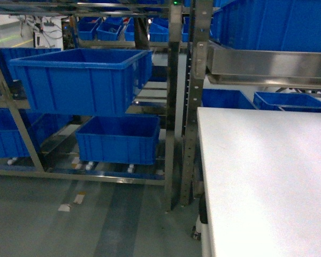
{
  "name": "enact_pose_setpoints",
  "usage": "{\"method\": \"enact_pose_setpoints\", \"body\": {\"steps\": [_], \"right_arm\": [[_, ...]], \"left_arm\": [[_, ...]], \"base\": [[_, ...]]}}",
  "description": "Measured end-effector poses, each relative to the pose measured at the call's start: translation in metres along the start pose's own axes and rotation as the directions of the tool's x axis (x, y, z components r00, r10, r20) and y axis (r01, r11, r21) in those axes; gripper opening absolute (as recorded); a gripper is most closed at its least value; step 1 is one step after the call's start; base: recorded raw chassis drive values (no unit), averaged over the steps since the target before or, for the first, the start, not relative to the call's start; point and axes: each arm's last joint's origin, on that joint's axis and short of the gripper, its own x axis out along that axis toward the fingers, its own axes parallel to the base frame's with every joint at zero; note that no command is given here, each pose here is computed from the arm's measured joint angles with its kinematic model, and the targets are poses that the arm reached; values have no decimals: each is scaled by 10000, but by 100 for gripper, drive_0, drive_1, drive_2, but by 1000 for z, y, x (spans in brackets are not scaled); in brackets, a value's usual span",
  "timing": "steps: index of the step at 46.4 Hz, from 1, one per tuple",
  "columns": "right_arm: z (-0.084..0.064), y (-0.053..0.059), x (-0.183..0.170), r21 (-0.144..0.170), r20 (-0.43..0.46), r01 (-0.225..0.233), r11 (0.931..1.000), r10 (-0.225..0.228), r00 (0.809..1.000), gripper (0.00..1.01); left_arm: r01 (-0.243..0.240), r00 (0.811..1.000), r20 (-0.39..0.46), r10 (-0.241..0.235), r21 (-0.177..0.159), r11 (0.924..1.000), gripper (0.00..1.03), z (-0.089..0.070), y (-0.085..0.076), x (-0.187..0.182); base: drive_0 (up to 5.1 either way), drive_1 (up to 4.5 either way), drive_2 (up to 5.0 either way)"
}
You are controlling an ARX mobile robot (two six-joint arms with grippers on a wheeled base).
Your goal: Place green bowl on second shelf with right arm
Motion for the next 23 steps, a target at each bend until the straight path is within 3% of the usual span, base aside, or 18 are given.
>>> {"method": "enact_pose_setpoints", "body": {"steps": [23], "right_arm": [[0, 0, 0, -1, 3, -8, 10000, 8, 10000, 2]], "left_arm": [[0, 10000, 23, 0, -4, 10000, 98, 0, 0, 0]], "base": [[-495, 246, 246]]}}
